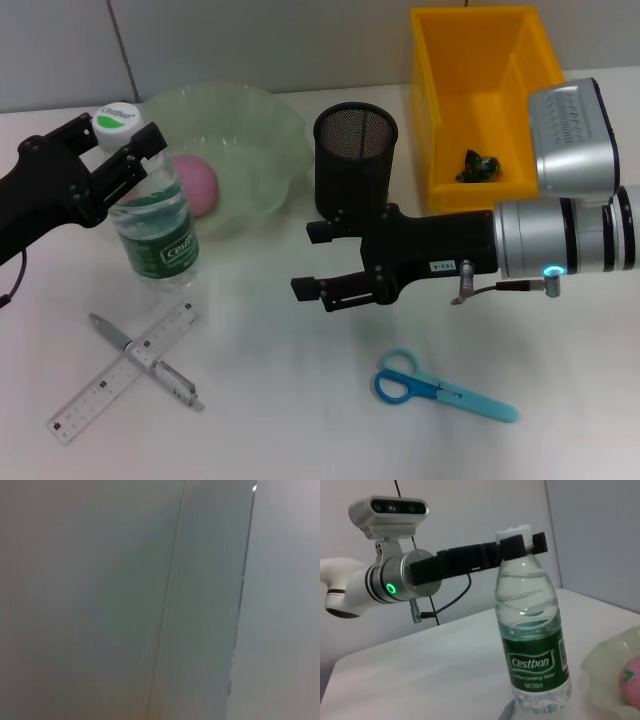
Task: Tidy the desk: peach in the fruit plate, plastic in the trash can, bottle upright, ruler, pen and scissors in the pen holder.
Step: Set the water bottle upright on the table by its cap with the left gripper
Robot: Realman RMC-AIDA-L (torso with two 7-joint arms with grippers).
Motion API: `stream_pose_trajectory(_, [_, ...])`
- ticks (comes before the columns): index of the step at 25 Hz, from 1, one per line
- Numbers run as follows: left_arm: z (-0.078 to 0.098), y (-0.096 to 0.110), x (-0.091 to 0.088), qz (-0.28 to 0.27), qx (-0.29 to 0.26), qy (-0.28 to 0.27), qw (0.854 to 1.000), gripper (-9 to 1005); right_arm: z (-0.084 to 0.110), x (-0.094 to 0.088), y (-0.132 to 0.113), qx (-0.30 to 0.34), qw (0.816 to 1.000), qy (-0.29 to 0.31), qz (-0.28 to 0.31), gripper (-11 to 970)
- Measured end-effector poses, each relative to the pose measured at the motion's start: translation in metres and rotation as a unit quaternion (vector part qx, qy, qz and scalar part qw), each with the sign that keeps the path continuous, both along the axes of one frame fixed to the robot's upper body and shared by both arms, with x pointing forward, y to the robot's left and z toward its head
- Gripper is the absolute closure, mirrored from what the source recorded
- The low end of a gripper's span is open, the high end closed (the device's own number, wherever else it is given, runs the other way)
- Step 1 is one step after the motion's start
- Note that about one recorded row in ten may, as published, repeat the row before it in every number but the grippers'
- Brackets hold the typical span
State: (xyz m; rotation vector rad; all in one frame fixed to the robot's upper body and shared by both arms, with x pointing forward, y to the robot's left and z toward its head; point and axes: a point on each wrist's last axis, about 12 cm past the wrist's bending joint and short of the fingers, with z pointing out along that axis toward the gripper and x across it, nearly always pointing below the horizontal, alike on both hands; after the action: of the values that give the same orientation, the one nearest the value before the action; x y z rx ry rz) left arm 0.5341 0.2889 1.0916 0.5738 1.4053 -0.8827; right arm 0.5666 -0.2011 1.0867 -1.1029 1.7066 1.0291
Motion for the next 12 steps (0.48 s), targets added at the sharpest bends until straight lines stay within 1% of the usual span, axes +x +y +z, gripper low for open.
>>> stream_pose_trajectory(8, [-0.0063, 0.005, 0.0017, 0.036, 0.014, 0.002, 0.999, 513, -0.005, -0.0005, -0.0041, -0.01, 1.0, -0.006, -0.01, 145])
stream_pose_trajectory(12, [-0.008, 0.0067, 0.0029, 0.045, 0.019, 0.006, 0.999, 508, -0.0058, -0.0013, -0.0051, -0.009, 1.0, -0.009, -0.012, 145])
